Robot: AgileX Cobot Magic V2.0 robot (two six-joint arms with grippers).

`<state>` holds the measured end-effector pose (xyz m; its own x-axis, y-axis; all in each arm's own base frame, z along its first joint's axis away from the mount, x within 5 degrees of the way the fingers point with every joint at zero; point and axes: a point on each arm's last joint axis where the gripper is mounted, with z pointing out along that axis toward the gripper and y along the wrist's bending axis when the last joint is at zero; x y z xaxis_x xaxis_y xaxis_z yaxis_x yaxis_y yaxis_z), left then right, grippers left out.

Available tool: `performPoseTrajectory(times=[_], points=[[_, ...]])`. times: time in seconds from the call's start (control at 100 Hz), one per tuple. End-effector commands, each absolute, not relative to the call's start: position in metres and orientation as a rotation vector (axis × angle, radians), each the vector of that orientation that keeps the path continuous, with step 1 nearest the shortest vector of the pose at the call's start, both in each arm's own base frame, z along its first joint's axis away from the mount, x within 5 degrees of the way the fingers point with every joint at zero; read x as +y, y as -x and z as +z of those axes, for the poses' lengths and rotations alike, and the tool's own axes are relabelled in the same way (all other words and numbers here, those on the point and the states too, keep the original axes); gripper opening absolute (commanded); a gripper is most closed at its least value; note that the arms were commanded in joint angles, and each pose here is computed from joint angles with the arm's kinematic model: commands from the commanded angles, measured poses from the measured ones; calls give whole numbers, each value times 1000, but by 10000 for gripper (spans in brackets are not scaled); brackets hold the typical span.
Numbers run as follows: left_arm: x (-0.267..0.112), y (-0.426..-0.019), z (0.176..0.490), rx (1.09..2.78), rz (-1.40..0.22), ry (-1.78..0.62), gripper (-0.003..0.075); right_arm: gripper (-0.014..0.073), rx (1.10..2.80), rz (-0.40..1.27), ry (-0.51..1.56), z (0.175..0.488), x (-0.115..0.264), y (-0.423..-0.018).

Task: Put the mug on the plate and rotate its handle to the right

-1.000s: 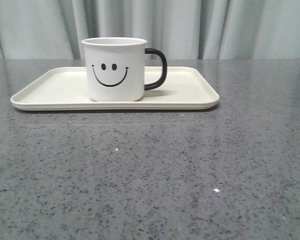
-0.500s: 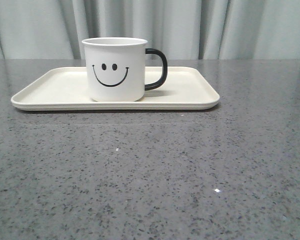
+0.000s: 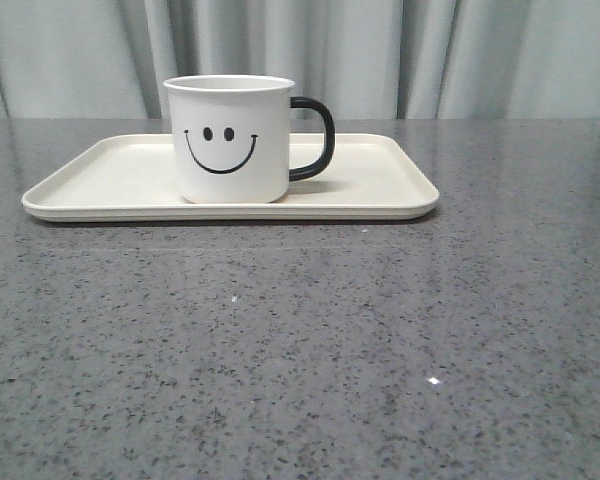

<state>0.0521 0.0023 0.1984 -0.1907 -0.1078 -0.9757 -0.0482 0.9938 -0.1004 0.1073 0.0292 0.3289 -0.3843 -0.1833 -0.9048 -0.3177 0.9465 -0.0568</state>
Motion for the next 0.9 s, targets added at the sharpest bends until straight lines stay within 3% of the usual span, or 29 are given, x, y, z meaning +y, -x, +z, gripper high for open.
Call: performPoseTrajectory(times=[0.0,0.89], points=[[2,-51,213,1611,-63,108,-20,-64,1889,138,333,343,28,-109],[1,-54,202,1563,-69,99,-20,-64,1889,138,333,343,28,-109]])
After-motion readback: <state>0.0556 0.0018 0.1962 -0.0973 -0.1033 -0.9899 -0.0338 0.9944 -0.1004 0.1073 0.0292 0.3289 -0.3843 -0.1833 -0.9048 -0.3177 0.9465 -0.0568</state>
